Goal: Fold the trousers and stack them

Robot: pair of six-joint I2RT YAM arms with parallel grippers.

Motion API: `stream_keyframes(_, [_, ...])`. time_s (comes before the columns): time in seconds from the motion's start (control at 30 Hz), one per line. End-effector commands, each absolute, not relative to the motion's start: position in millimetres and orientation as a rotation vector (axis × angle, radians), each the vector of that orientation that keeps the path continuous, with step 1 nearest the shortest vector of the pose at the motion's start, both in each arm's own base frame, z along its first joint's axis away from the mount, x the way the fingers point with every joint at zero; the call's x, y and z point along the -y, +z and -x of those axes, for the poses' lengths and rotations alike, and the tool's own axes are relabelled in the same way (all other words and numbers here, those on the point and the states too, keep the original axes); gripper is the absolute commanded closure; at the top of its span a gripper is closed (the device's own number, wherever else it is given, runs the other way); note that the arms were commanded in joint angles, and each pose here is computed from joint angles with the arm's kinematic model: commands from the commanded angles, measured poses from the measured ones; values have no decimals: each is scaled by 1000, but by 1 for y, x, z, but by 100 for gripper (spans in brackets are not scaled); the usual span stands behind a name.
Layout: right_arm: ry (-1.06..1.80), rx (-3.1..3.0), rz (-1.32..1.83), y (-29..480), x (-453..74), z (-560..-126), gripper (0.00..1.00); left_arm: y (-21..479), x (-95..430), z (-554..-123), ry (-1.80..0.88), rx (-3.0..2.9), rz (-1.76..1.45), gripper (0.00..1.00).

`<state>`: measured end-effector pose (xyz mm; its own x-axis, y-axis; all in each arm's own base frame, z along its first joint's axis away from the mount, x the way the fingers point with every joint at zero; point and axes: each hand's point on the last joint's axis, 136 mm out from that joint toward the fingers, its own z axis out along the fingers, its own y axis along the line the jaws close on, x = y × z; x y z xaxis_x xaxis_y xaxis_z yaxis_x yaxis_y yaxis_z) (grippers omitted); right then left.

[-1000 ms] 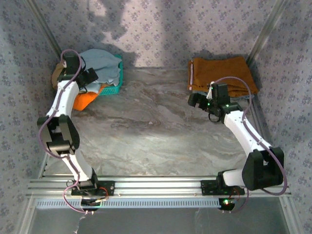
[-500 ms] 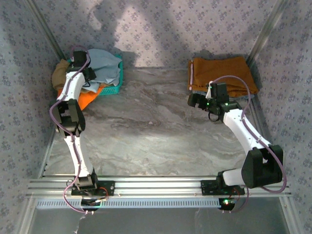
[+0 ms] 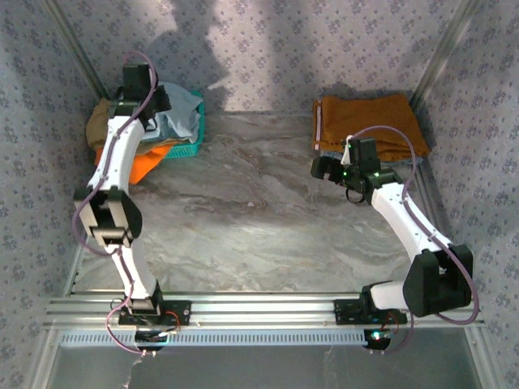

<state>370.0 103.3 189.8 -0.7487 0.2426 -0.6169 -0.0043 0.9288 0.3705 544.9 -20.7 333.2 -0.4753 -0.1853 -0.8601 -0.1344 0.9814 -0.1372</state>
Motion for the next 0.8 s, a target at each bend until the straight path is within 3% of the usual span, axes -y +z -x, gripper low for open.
stream_keyframes(0.0, [473,-2332,-182,210,-104,-369,1,436,60,-507,-187,-1846,75,100])
stream_keyframes(0.33, [447,-2299,-315,206,-83,-371,0,534,209,-381,-480,-1603,-320,100])
stream_keyframes(0.57, [399,-2262,-519,201,-41,-365,0,551,301,-296,-693,-1510,-503,100])
stream_keyframes(0.77, [347,-2202,-716,199,7,-347,0,550,366,-268,-875,-1475,-567,100])
